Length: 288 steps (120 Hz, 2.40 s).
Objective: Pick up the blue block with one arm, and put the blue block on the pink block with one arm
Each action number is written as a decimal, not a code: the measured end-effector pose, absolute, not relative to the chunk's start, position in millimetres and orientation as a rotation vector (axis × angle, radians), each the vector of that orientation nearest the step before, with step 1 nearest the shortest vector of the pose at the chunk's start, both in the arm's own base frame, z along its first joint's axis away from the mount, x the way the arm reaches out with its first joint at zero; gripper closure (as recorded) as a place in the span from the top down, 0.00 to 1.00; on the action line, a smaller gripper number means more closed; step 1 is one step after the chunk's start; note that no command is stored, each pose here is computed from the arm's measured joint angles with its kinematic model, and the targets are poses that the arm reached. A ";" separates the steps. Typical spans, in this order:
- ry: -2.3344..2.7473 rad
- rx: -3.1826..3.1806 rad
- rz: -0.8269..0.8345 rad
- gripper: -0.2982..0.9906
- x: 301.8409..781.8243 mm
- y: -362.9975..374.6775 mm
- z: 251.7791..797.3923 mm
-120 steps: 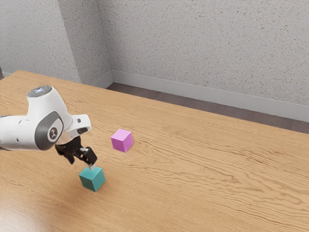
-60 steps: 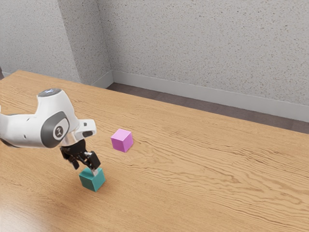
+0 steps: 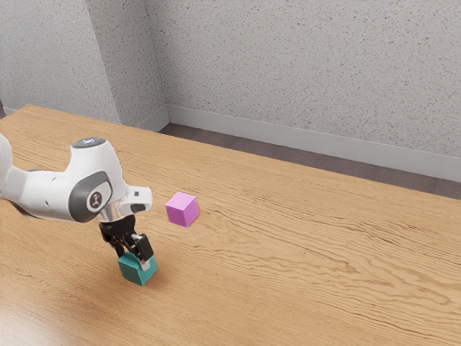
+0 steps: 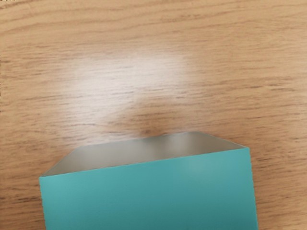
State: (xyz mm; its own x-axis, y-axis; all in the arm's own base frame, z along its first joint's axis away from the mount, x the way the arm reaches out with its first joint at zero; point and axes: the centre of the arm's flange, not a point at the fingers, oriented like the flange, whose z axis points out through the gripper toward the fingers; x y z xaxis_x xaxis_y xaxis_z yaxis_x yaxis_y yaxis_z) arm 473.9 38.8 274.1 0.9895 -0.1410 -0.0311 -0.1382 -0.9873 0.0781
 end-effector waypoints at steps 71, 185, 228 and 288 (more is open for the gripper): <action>-0.223 3.069 -0.081 0.54 478.3 38.6 266.9; -0.075 2.996 -0.126 0.45 637.5 71.9 360.5; -0.065 3.006 -0.299 0.46 641.8 74.4 355.3; -0.133 3.084 -0.270 0.47 675.7 68.1 360.1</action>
